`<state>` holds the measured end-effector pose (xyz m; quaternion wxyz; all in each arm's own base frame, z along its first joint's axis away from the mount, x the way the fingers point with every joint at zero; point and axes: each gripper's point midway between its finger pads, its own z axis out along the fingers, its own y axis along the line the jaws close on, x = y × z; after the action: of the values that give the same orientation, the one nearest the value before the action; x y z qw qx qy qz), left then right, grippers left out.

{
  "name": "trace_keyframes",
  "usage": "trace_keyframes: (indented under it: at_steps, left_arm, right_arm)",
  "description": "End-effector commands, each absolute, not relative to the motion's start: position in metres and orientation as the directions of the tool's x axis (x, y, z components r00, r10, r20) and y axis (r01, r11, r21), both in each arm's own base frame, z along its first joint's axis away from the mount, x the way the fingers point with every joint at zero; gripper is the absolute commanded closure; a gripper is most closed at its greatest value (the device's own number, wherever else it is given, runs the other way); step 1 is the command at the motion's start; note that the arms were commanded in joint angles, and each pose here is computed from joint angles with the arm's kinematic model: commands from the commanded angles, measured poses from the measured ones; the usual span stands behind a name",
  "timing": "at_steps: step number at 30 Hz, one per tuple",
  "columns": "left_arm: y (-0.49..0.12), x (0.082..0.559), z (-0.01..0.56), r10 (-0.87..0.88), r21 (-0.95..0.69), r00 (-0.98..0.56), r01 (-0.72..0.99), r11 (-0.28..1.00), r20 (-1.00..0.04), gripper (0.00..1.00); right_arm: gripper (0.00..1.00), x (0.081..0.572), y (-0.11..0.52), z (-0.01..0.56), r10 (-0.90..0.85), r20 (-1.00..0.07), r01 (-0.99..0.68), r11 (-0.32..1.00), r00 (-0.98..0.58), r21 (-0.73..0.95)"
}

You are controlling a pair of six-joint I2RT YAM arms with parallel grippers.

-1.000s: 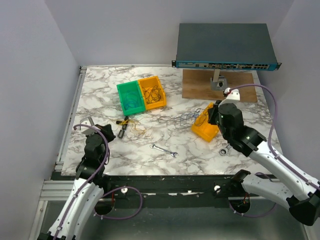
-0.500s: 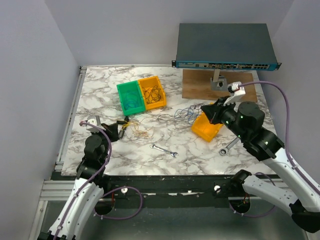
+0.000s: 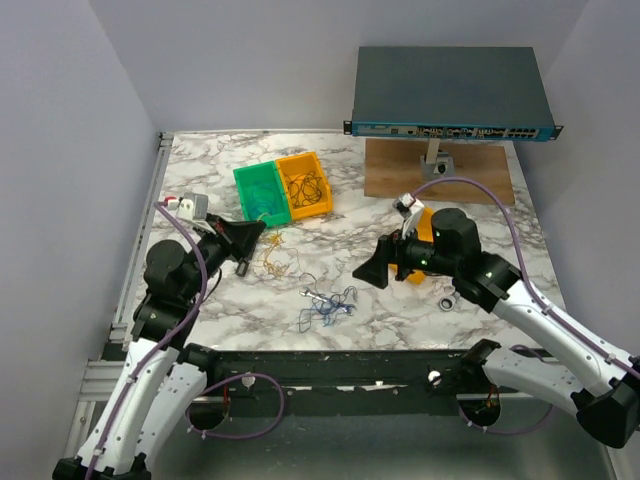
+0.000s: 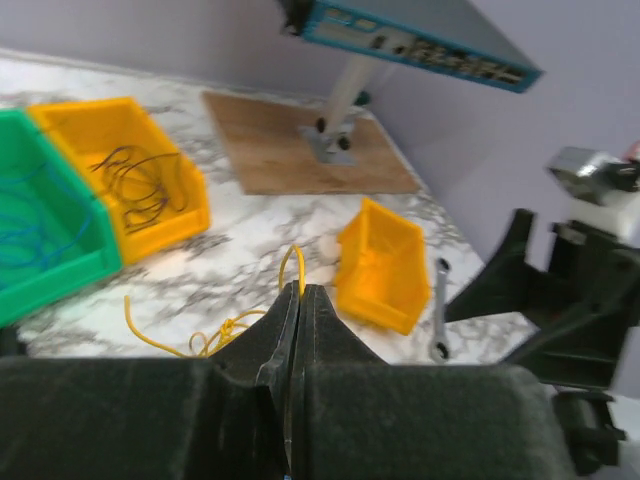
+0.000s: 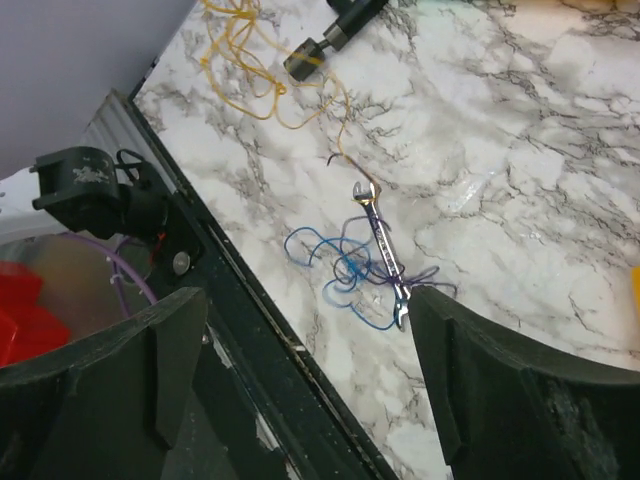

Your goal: Untangle the cables

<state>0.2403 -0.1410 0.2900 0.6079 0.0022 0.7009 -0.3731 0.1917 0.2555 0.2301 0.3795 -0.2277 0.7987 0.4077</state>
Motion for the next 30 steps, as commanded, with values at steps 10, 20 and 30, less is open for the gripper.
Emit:
trace_keyframes:
  at_steps: [10,20,30]
  left_arm:
    - [-0.223,0.176,0.361,-0.174,-0.514,-0.487,0.761,0.396,-0.856,1.0]
    - [-0.239,0.165,0.405,-0.178,-0.477,-0.443,0.816,0.327,-0.879,1.0]
    - [-0.199,0.194,0.434,-0.254,-0.427,-0.345,0.68,0.596,-0.904,1.0]
  right_arm:
    - [0.1,0.192,0.305,0.277,0.034,-0.938,-0.887,0.314,-0.345,0.338]
    - [0.17,0.198,0.341,0.237,-0.068,-0.947,-0.903,0.329,-0.314,0.276]
    - [0.99,0.226,0.331,0.213,-0.035,-0.936,-0.815,0.504,-0.351,0.287]
